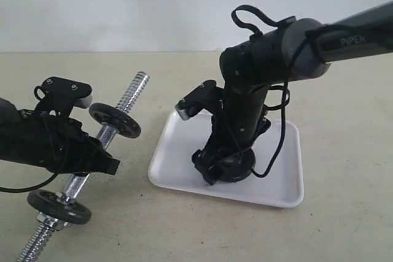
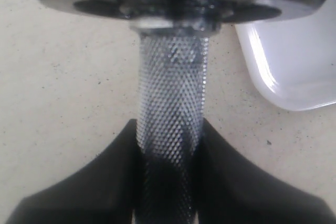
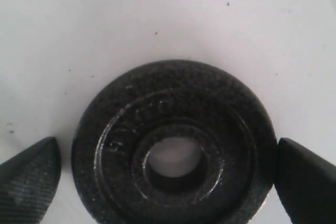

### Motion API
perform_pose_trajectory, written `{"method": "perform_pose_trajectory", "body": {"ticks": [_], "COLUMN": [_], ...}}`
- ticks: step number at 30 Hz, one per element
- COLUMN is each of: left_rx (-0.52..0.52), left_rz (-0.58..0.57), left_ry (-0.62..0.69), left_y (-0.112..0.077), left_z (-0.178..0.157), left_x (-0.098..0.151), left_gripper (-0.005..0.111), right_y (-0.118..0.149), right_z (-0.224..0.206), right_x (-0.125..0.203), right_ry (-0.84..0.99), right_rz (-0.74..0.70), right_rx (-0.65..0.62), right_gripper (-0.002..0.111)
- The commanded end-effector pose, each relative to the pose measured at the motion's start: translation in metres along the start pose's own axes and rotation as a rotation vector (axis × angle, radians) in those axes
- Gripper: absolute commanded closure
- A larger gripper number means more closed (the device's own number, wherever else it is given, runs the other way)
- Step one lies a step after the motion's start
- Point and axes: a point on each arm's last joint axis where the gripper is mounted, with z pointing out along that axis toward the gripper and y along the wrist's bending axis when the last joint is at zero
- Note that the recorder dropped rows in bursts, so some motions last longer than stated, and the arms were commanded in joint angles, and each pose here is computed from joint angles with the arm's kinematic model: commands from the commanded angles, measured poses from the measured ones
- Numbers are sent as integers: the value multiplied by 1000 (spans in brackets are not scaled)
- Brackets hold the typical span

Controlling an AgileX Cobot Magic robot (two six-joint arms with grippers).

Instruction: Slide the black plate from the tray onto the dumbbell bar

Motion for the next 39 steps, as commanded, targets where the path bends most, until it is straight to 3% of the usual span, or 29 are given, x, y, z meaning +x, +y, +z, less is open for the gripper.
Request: {"method": "perform_pose_trajectory", "body": {"ticks": [1, 39], "left_rx": [-34, -22], "left_rz": [-11, -11], "left_ry": [-101, -93], "left_y": [2, 1], "left_z": [-14, -14], "left_x": [-18, -18], "left_gripper": [102, 102], "right_y": [-7, -8], "right_z": [4, -2], "right_x": [7, -8], "right_ry": [99, 9], "right_rz": [23, 386], "right_rx": [-42, -72], "right_gripper": [3, 3]}}
